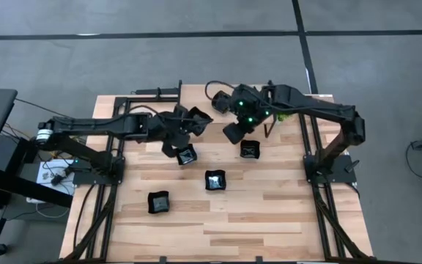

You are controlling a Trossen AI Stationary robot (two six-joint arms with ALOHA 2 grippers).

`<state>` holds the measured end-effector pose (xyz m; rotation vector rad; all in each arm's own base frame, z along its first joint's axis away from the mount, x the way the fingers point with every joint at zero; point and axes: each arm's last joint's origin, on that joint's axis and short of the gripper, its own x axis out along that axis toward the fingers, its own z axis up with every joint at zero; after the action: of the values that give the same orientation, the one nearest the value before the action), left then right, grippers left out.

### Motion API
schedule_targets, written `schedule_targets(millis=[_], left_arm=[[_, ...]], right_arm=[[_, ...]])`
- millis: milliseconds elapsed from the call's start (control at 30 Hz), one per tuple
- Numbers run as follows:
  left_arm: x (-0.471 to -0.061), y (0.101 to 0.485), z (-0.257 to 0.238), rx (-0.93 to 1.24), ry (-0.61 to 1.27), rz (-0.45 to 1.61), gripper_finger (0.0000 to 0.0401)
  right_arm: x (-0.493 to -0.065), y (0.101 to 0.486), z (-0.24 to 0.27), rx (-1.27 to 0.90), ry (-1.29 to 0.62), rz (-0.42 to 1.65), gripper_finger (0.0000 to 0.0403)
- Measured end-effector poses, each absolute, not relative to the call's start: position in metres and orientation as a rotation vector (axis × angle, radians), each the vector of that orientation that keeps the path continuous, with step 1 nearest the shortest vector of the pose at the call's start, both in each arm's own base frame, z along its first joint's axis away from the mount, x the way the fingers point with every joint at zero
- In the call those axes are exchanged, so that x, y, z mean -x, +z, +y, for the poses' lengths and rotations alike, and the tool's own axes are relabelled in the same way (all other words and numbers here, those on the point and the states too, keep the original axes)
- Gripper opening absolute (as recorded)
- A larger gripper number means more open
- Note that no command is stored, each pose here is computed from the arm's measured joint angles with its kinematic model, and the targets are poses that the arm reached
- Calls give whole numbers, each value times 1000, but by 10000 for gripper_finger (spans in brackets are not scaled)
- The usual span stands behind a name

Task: Pick & Place Mini shaped plates
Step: Put the distorted square plate on top of the shelf

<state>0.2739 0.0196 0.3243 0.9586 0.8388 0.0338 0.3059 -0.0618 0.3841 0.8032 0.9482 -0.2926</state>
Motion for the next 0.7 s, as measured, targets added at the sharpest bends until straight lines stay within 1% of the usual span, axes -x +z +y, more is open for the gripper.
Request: schedule_targets(millis=[100,400,567,700], left_arm=[[-273,324,34,-1042,16,868,8],[-275,318,80,-1034,7,881,9],[-283,303,100,-1068,-13,947,8],[-286,293,114,-1041,-8,985,10]], right_arm=[[-305,383,-51,-804,-323,979,93],[-306,383,-26,-737,-319,1000,93],[-307,383,-22,-749,-323,995,93],[-308,384,-19,-746,-312,989,93]])
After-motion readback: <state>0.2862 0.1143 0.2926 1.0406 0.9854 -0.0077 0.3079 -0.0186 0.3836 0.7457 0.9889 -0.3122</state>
